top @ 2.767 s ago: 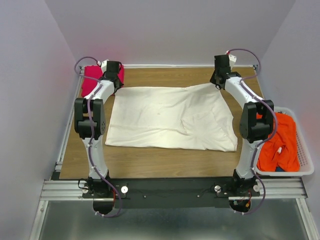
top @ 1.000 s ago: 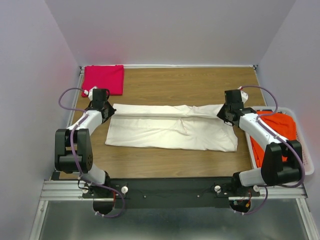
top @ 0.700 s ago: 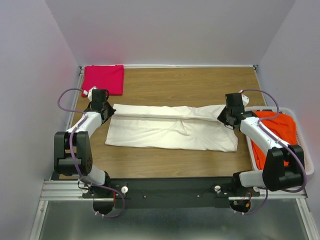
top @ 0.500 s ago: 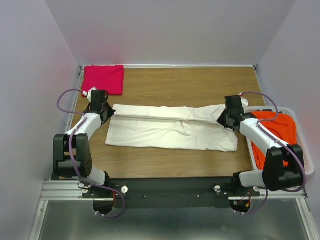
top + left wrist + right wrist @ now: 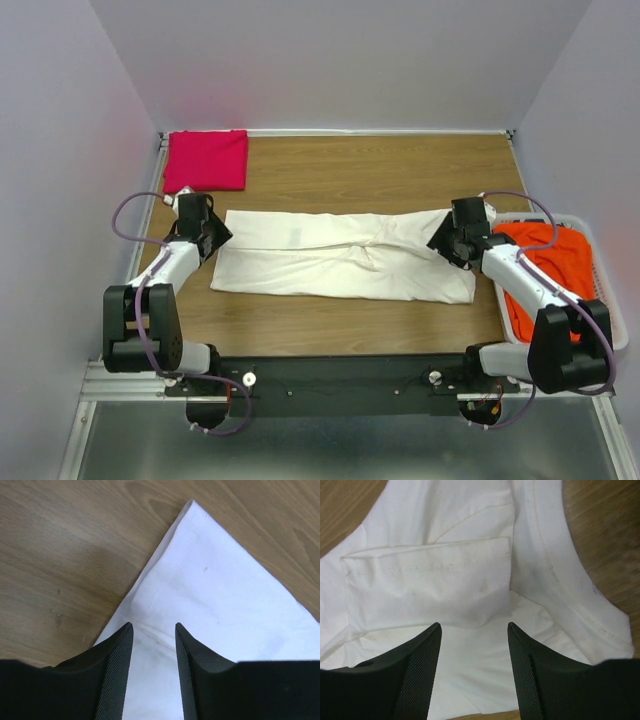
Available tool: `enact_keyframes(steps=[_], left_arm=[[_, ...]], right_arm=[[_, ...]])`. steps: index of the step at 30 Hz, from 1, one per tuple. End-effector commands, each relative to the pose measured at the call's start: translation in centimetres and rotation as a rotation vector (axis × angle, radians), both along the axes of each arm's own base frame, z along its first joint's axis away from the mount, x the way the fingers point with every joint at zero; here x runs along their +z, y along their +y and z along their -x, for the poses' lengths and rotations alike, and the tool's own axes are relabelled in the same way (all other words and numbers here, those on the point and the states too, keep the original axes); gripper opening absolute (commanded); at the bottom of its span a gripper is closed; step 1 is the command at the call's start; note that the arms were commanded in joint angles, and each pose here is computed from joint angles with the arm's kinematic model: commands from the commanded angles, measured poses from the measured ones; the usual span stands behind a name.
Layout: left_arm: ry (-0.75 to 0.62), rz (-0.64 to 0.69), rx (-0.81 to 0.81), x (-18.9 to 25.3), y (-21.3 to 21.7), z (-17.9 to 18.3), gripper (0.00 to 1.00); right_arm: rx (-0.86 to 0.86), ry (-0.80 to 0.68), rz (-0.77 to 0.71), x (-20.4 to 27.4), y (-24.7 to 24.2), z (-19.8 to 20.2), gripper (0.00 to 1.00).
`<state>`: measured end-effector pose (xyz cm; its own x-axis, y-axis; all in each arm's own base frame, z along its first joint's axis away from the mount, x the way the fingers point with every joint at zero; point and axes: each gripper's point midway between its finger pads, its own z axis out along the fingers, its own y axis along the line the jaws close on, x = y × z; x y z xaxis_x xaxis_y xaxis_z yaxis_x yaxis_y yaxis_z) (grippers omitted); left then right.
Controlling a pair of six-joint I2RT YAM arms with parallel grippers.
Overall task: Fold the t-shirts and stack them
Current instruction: Fold the tshirt
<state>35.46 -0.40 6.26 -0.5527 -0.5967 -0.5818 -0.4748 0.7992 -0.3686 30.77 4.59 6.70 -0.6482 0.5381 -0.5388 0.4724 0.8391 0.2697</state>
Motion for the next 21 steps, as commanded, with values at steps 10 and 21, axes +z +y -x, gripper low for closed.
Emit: enact_keyframes(steps=[10,21], left_arm=[[-0.133,0.076,-0.089,4.3,-2.3,-5.8,0.43],[-0.015,0.142,-0.092,-0.4,-5.0,-8.9,0.33]], right_arm=[[0.071,-0.099,0.019,3.7,1.1,-6.2,0.63],[-0.027,-0.017,0.141,-0.8,-0.5,-11.4,0.56]])
